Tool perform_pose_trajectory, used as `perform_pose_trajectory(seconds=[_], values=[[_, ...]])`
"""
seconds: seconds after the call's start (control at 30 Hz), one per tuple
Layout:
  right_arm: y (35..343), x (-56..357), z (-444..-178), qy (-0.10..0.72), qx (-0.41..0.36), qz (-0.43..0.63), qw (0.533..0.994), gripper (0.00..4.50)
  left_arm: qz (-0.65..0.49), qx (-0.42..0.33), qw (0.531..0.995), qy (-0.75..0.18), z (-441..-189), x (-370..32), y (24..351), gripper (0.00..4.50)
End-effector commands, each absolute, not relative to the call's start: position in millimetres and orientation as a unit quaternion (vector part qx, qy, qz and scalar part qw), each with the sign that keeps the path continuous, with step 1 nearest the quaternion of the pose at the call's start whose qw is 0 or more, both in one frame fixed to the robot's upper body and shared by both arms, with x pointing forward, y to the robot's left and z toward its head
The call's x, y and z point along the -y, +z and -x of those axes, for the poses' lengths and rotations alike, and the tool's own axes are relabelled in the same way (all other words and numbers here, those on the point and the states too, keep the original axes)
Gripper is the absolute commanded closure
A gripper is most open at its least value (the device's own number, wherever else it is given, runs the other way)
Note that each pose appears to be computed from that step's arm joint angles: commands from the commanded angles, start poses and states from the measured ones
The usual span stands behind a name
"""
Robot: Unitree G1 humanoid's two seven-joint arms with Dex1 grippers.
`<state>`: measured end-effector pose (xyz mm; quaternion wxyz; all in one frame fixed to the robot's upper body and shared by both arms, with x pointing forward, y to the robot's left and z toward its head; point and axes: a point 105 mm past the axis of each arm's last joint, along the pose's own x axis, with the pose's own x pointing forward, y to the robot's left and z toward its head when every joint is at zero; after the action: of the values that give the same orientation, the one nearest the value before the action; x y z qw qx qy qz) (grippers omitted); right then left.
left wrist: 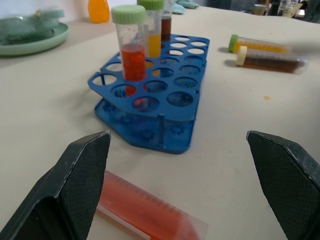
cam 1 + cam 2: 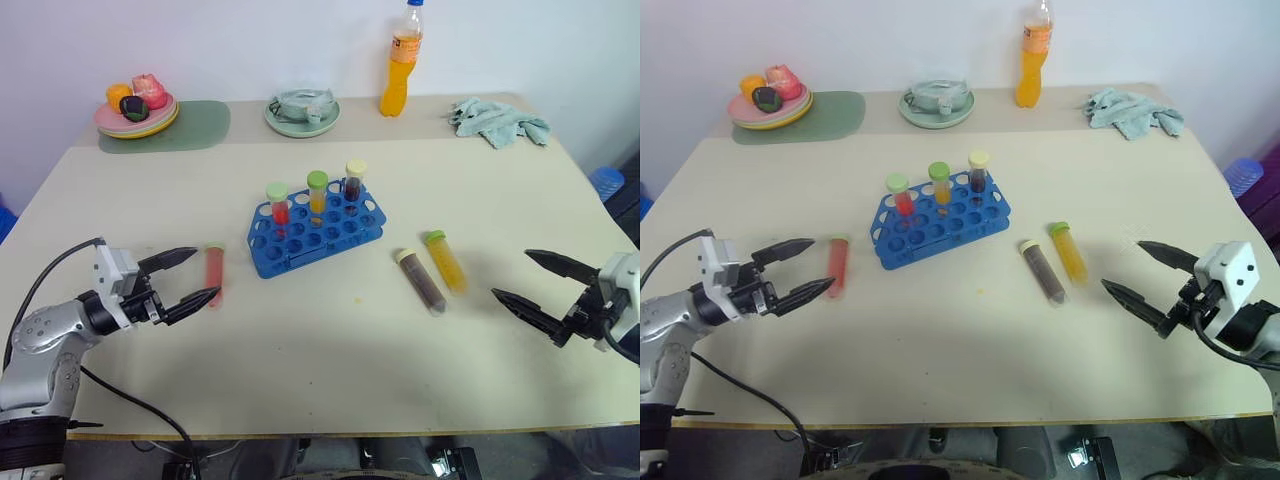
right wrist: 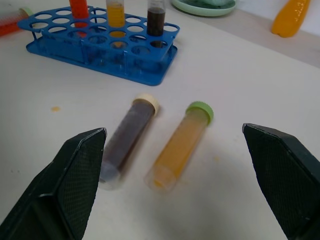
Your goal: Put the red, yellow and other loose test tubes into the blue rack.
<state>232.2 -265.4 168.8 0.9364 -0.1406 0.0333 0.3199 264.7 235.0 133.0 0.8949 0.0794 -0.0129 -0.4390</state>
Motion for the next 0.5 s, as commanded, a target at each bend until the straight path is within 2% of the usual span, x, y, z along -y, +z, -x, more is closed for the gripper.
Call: perform_pose_trajectory(seconds=[0.03,0.23,0.5], values=[[186.5,261.2,-232.5,0.317,-0.011,0.148,0.937,0.0,-0.093,0.025,0.895,-0.435,-263.2,-237.2,144.3,0.05],[189.0,252.5,-234.2,0.32,-0.014,0.145,0.936,0.0,-0.069,0.029,0.891,-0.448,-262.7,-233.2,149.3,0.05],[200.8,238.2,-255.1,0.313,-0.019,0.123,0.942,0.0,-0.048,0.06,0.864,-0.497,-264.2,-217.1,165.6,0.05]])
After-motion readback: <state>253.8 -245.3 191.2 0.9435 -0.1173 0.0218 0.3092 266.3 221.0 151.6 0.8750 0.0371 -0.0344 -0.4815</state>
